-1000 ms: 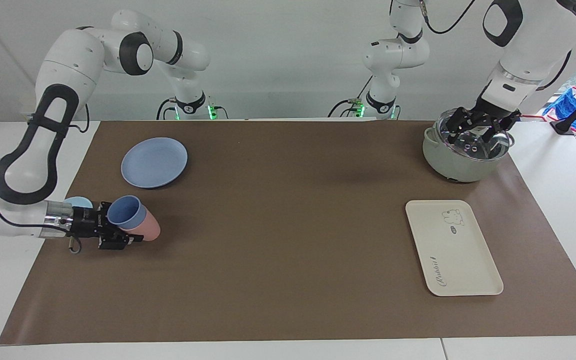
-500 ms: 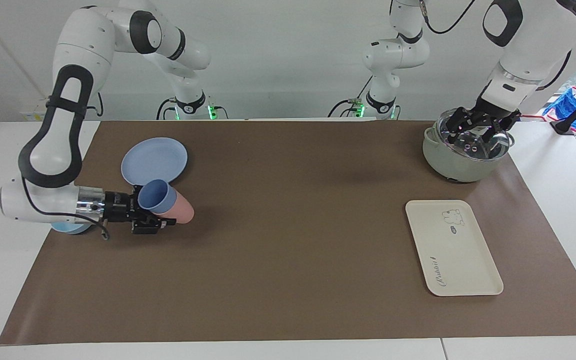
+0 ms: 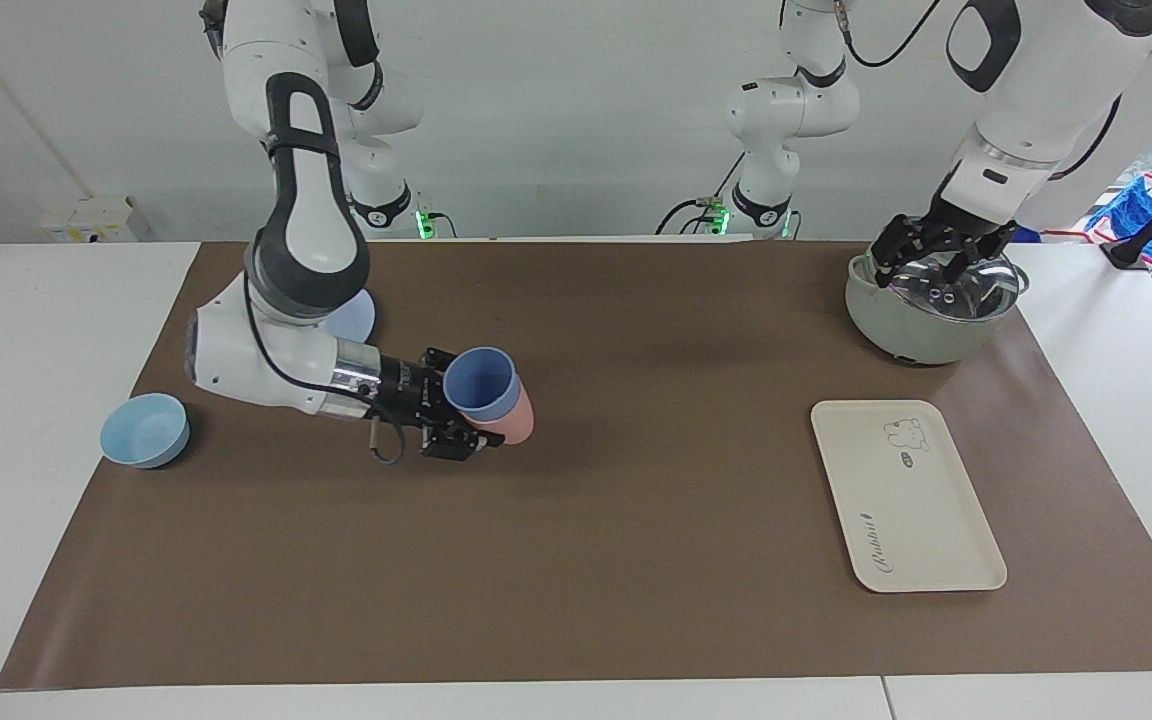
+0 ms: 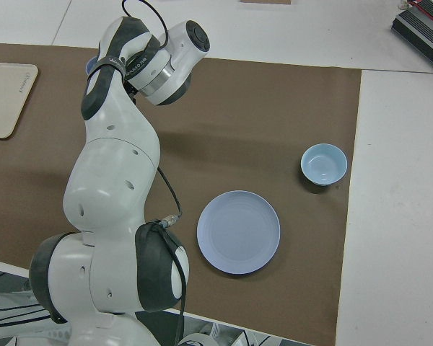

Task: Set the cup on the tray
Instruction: 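Carry the cups toward the left gripper while the left gripper reaches in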

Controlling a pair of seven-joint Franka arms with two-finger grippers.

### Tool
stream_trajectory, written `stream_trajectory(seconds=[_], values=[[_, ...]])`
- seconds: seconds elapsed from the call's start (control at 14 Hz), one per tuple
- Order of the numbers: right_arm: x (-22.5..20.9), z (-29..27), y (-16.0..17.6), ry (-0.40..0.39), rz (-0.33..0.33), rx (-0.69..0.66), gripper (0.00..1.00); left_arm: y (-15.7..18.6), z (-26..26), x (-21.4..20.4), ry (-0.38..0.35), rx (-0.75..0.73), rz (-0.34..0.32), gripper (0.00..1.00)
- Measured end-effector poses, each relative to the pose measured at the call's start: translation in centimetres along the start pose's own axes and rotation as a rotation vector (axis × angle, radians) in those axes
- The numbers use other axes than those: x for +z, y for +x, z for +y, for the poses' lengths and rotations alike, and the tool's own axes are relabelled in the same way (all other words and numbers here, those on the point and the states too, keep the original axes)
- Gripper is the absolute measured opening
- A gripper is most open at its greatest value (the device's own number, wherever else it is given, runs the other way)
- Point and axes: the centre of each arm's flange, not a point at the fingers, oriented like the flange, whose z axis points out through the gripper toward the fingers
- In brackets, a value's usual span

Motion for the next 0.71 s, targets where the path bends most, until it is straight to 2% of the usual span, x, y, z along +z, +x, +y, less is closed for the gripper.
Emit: stream_trajectory(seconds=[0.21,0.43,0.57,0.71], values=[[4.2,0.6,-2.1,0.017,0.016,0.025,0.78,-2.0,8.2,-0.5,-0.036,-0.111,0.062,1.0],[7.8,1.2,-4.5,0.069,0.024,0.052,0.78,-3.0,12.5,-1.0,-0.093,-0.225,0.123,1.0],[10.3,1.9,-6.4,0.098,0.035,0.061,0.78,-3.2,14.9,-0.4,-0.122,-0.286,0.136,1.0],[12.9,2.8,-8.5,0.121,0.05,0.06,0.78,-3.0,17.7,1.0,-0.132,-0.315,0.122,1.0]])
